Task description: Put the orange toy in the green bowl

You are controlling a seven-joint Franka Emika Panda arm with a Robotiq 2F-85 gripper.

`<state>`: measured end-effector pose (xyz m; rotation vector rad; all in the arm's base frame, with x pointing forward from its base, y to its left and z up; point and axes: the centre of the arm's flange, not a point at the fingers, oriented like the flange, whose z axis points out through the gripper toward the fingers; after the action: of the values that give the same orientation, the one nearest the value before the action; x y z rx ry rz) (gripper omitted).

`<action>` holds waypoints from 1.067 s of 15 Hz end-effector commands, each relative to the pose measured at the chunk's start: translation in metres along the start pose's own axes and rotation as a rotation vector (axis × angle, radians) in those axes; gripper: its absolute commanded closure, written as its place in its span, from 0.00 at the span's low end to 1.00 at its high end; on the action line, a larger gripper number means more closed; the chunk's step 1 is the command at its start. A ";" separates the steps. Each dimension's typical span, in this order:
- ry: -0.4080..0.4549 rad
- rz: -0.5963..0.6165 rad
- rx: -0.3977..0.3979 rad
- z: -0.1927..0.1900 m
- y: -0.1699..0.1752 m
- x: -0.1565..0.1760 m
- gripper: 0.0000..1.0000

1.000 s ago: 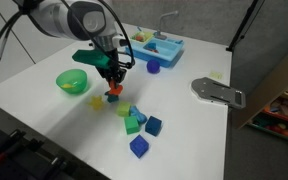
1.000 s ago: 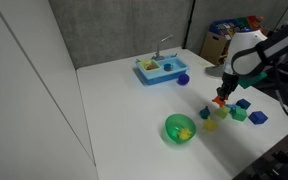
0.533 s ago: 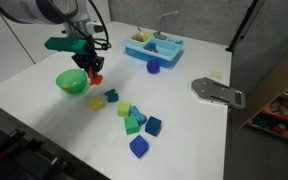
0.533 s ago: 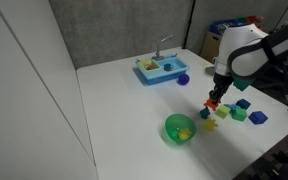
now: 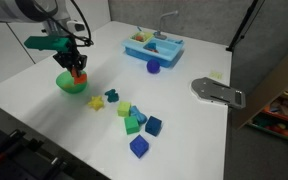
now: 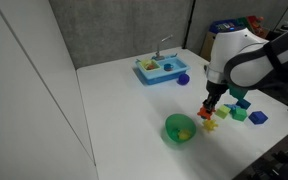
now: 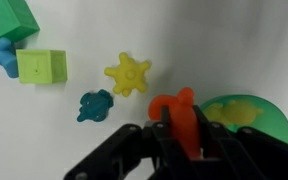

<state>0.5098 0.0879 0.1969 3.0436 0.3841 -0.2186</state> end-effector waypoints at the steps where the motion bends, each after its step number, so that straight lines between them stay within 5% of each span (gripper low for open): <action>1: -0.001 0.000 0.000 -0.001 0.000 0.000 0.74; 4: -0.002 0.000 0.000 -0.001 0.001 -0.001 0.74; 5: -0.002 0.000 0.000 -0.001 0.001 -0.001 0.92; 16: -0.002 -0.146 -0.025 0.002 -0.059 0.037 0.92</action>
<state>0.5149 0.1390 0.2002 3.0285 0.5329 -0.1917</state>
